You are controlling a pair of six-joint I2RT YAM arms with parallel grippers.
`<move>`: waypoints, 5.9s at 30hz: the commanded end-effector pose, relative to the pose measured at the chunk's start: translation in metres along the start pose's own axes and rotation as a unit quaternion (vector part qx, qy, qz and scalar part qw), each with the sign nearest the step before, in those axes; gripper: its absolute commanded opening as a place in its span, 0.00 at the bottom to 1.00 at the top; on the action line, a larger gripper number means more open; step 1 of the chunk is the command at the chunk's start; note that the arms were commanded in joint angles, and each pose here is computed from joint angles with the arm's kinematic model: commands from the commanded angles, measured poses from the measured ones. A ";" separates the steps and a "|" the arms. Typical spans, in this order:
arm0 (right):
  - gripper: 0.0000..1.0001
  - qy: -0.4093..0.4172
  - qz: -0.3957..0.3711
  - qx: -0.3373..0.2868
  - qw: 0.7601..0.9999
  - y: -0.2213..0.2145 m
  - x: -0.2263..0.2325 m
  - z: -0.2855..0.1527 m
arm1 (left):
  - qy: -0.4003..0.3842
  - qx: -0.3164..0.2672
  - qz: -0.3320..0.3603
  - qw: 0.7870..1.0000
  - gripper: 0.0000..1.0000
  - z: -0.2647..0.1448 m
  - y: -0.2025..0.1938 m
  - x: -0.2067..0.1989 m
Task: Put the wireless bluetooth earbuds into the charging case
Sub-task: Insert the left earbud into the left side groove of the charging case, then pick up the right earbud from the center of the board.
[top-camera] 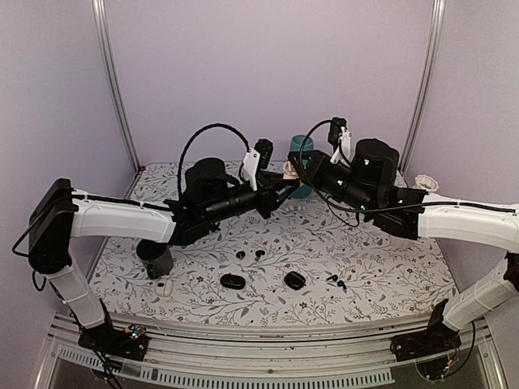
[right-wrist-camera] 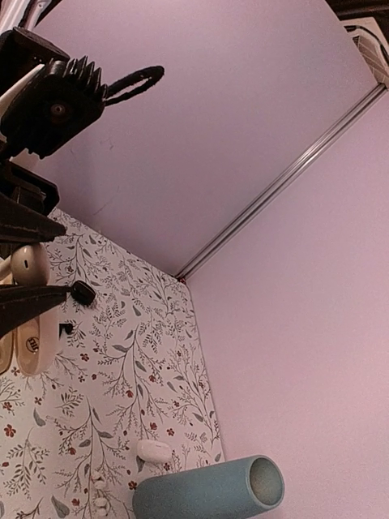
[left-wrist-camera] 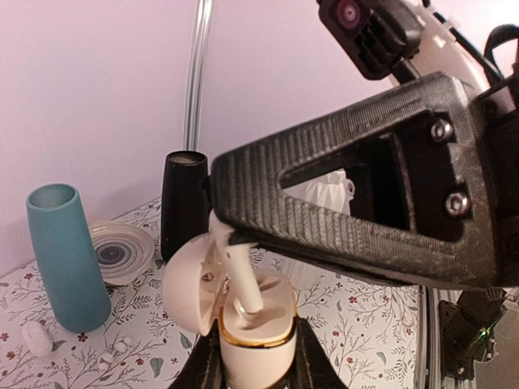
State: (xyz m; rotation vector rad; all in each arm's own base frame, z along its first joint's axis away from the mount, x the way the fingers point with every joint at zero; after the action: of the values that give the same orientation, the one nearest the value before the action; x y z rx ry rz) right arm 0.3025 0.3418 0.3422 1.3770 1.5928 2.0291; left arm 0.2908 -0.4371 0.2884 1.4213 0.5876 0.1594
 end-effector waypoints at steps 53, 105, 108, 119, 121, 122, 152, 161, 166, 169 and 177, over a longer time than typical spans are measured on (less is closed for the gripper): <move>0.10 0.042 0.021 0.044 0.998 -0.032 0.009 0.000 | 0.086 -0.055 0.052 0.993 0.00 0.002 0.032 0.015; 0.48 0.009 -0.022 0.076 0.997 -0.001 0.001 -0.010 | 0.006 -0.034 0.035 0.999 0.00 -0.017 0.034 0.010; 0.47 0.007 -0.032 0.080 0.996 0.004 0.001 -0.011 | -0.015 -0.027 0.034 0.999 0.00 -0.020 0.033 0.009; 0.58 0.008 -0.085 0.114 0.990 -0.003 0.000 -0.011 | -0.071 -0.013 0.036 0.997 0.00 -0.026 0.034 0.000; 0.60 0.014 -0.088 0.106 0.990 0.007 0.007 -0.011 | -0.073 -0.012 0.035 0.997 0.00 -0.026 0.034 0.000; 0.62 0.014 -0.091 0.105 0.990 0.009 0.007 -0.011 | -0.073 -0.012 0.035 0.997 0.00 -0.026 0.035 0.000; 0.67 -0.065 -0.070 0.139 0.986 -0.002 -0.067 -0.034 | -0.088 -0.007 0.010 0.996 0.00 -0.053 0.038 0.020; 0.58 -0.173 -0.004 0.242 0.955 -0.077 -0.143 -0.055 | -0.071 -0.013 0.009 0.997 0.00 -0.067 0.047 0.030; 0.52 -0.226 0.035 0.291 0.929 -0.120 -0.170 -0.080 | -0.070 -0.012 0.008 0.997 0.00 -0.070 0.048 0.031; 0.47 -0.252 0.053 0.317 0.913 -0.144 -0.184 -0.095 | -0.070 -0.012 0.008 0.997 0.00 -0.070 0.049 0.032; 0.42 -0.278 0.049 0.367 0.886 -0.182 -0.206 -0.116 | -0.071 -0.013 0.006 0.997 0.00 -0.070 0.051 0.031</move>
State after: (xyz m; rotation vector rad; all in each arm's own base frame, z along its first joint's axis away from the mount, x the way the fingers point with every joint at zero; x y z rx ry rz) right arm 0.2630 0.2068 0.0972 2.0444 2.0564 0.9550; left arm 0.2967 -0.3594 0.3185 1.4122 0.4622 0.0743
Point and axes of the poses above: each gripper's point midway between its finger pads, its own z axis out along the fingers, its own x axis along the line the jaws close on, y = z × x, the point moved 1 cm from there along -z, back along the fingers, and after that the axes turned 8 degrees about -z, right-handed, at the moved point
